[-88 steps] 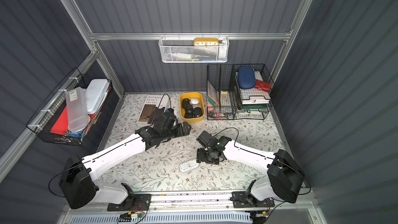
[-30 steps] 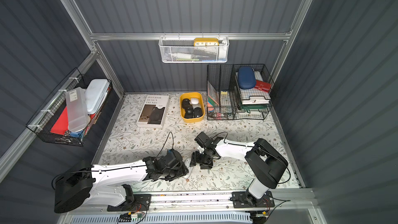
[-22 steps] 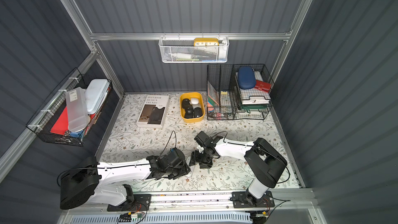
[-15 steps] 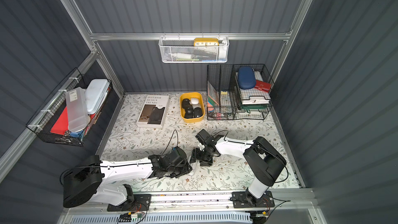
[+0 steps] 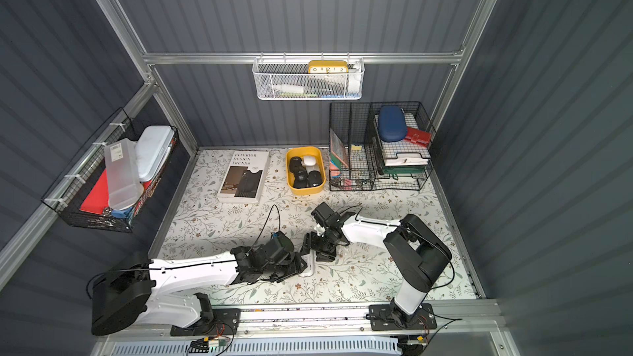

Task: Put the mouse in the storage box
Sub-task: Pick up the mouse from the center of the board.

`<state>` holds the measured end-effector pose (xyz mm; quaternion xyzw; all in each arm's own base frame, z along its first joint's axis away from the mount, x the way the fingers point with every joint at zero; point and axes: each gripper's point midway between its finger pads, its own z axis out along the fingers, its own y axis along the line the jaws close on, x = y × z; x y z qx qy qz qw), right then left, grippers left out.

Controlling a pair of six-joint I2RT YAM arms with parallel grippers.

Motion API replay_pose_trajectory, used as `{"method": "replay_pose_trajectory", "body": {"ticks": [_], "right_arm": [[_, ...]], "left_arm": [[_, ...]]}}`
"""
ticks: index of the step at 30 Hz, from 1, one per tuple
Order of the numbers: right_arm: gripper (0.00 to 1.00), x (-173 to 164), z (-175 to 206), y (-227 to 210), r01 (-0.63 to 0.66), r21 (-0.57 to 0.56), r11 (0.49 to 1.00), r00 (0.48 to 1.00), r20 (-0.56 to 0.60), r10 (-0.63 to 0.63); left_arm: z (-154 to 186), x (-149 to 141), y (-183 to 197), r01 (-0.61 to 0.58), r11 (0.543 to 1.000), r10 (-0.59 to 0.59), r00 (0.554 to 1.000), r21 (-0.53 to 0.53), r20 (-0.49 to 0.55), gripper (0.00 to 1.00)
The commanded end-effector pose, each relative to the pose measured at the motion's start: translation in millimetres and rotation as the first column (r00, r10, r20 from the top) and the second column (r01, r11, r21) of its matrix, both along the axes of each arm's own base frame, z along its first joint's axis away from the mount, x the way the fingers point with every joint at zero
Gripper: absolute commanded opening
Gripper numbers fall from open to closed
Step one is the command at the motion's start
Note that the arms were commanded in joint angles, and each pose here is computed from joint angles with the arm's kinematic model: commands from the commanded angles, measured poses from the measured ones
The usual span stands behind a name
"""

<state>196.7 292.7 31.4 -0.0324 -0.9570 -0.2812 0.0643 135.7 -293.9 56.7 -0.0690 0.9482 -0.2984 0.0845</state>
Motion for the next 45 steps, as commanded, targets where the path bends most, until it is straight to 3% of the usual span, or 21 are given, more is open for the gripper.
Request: {"method": "replay_pose_trajectory", "body": {"ticks": [1, 4, 9, 17, 24, 30, 33, 40, 45], "right_arm": [[0.73, -6.1, -10.3, -11.7, -0.027, -0.148, 0.989, 1.000, -0.010, 0.025], [0.73, -7.4, -8.3, -17.2, -0.044, -0.228, 0.973, 0.999, 0.004, 0.046], [0.74, -15.0, -7.2, -26.7, -0.078, -0.302, 0.950, 0.996, 0.016, 0.087], [0.76, -16.8, 1.2, -17.0, -0.154, -0.384, 0.910, 0.975, 0.089, 0.203], [0.78, -18.2, 12.7, -4.7, -0.252, -0.370, 0.894, 0.925, 0.178, 0.335], [0.91, -19.3, 15.9, -7.5, -0.377, -0.479, 0.793, 0.821, 0.223, 0.525], [0.92, -20.6, 8.8, -7.5, -0.413, -0.497, 0.763, 0.800, 0.203, 0.565], [0.92, -17.8, -2.9, -0.7, -0.430, -0.528, 0.732, 0.789, 0.174, 0.589], [0.86, -10.9, -12.2, -0.2, -0.423, -0.561, 0.711, 0.787, 0.162, 0.596]], "left_arm": [[7.6, 3.0, 13.6, -0.055, 0.998, 0.055, 0.998, 0.024, 0.013, 0.61], [35.7, 17.9, 27.0, -0.127, 0.991, 0.123, 0.987, 0.035, 0.106, 0.64], [80.3, 27.2, 60.3, -0.274, 0.962, 0.269, 0.947, 0.005, 0.175, 0.71], [139.9, 36.5, 89.0, -0.422, 0.888, 0.455, 0.865, -0.184, 0.211, 0.80], [146.4, 30.8, 112.1, -0.489, 0.844, 0.528, 0.830, -0.220, 0.179, 0.85], [149.1, 29.2, 116.5, -0.492, 0.834, 0.538, 0.825, -0.249, 0.173, 0.90], [148.4, 29.9, 116.5, -0.496, 0.833, 0.541, 0.823, -0.243, 0.174, 0.91], [145.4, 30.0, 118.2, -0.511, 0.827, 0.552, 0.817, -0.236, 0.167, 0.94], [147.3, 30.9, 117.9, -0.510, 0.820, 0.558, 0.813, -0.259, 0.167, 0.98]]}}
